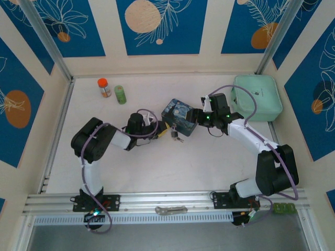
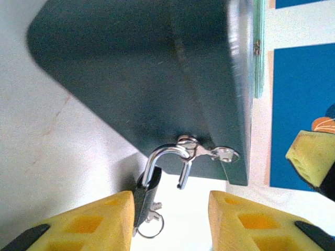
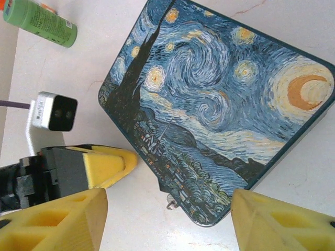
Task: Unlock the padlock with the key
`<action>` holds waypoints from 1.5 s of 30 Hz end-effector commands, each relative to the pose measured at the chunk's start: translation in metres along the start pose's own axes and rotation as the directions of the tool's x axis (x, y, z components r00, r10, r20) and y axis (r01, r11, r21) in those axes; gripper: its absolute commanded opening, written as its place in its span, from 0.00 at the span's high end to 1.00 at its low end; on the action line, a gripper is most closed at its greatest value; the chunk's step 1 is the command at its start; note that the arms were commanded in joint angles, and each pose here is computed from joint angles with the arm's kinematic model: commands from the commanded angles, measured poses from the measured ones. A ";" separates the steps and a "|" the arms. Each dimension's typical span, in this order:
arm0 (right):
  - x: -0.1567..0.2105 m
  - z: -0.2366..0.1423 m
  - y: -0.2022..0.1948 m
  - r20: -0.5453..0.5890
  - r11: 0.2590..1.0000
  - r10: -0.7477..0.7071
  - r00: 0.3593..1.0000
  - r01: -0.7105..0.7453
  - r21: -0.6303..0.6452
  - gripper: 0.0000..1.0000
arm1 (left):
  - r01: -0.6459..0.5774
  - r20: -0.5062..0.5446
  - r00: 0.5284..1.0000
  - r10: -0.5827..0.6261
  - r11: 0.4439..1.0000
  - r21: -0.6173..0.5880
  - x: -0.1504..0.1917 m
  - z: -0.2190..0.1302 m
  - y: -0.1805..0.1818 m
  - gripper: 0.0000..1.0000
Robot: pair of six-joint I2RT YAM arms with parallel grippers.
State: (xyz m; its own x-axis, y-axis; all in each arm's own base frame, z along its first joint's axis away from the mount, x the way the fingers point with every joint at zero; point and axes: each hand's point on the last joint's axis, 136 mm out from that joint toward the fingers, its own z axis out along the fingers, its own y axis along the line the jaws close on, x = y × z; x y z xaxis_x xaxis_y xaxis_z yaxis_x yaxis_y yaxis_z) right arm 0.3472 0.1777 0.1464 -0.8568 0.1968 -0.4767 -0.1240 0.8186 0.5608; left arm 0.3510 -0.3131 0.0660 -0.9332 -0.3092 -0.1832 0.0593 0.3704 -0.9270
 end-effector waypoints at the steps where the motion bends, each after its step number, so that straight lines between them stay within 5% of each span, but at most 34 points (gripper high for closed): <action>1: -0.007 -0.008 0.009 0.031 1.000 -0.025 0.999 0.025 -0.007 0.36 | -0.117 -0.020 0.993 0.116 0.991 -0.066 -0.006 0.001 0.000 0.63; 6: -0.006 -0.012 0.010 0.040 1.000 -0.029 0.999 0.029 -0.005 0.37 | -0.159 -0.029 0.987 0.158 0.985 -0.070 -0.004 0.010 -0.007 0.65; 13: 0.016 -0.015 0.023 0.016 0.998 -0.057 0.998 0.057 0.025 0.37 | -0.184 -0.008 0.982 0.186 0.963 -0.195 0.011 -0.002 0.002 0.45; 22: 0.075 0.008 0.043 -0.079 0.960 -0.153 0.985 0.168 0.226 0.41 | -0.167 0.155 0.967 0.201 0.964 -0.207 -0.054 -0.037 -0.021 0.23; 31: 0.087 0.059 0.027 -0.161 0.852 -0.142 0.977 0.203 0.482 0.47 | -0.075 0.280 0.954 0.106 0.990 -0.119 -0.086 -0.063 -0.013 0.22; 45: 0.074 0.111 0.010 -0.195 0.757 -0.194 0.961 0.273 0.593 0.48 | 0.047 0.269 0.962 -0.054 0.998 0.035 -0.076 -0.067 0.010 0.23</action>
State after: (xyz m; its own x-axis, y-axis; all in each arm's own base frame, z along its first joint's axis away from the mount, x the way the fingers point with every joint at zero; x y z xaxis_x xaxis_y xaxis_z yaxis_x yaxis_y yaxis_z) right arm 0.3294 0.2670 0.0408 -0.9065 -0.0676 -0.4167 -0.0511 0.9974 -0.0507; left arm 0.3967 -0.2263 0.0805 -0.8047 -0.5467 -0.2314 -0.0070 0.3986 -0.9171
